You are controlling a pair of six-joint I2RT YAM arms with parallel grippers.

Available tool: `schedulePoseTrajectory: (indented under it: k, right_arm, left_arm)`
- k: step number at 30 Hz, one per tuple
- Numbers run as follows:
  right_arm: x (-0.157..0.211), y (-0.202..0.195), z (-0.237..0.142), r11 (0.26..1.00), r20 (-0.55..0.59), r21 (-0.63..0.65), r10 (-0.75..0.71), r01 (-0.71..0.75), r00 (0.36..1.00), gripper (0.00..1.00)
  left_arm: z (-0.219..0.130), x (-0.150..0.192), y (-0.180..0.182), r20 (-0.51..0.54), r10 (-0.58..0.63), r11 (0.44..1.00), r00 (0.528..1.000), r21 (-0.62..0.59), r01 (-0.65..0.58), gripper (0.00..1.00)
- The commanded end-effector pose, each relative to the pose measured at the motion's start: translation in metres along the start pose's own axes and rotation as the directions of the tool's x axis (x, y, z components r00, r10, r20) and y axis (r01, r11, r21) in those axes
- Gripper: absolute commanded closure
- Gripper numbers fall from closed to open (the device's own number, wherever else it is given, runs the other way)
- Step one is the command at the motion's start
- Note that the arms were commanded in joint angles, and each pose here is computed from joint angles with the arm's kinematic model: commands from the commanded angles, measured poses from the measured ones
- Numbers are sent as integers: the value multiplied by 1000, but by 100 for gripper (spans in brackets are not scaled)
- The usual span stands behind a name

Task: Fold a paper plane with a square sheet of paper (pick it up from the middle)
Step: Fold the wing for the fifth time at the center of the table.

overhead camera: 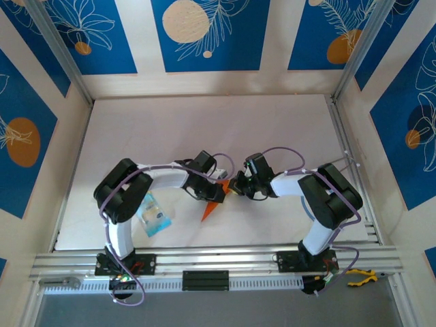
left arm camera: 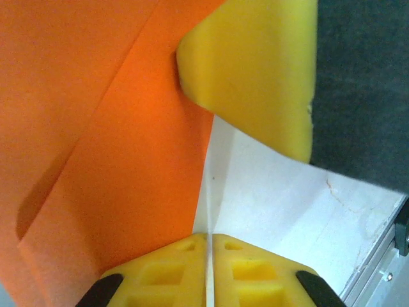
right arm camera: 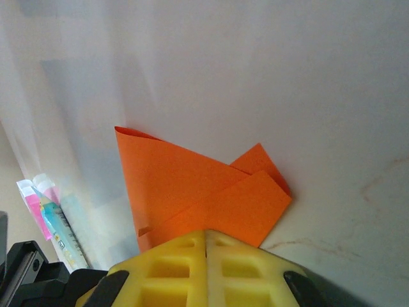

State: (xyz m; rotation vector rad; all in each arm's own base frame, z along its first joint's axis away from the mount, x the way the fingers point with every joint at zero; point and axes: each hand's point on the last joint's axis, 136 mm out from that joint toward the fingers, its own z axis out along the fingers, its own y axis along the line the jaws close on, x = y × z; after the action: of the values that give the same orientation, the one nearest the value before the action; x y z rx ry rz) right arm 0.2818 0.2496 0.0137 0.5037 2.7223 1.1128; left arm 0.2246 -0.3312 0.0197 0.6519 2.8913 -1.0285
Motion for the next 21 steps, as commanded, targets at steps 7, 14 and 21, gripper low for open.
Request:
schedulePoseTrajectory:
  k: [7,14,21]
  right_arm:
    - [9,-51,6,982,-6,176,76,-73,997,99]
    - [8,-50,6,982,-6,175,74,-72,997,99]
    - [8,-50,7,982,-7,177,75,-72,997,99]
  left_arm:
    - [-10,54,18,-111,-35,998,993,-62,28,86]
    - [-17,73,25,-117,-44,997,992,-72,36,85]
    - [-29,86,29,-120,-36,996,992,-86,26,84]
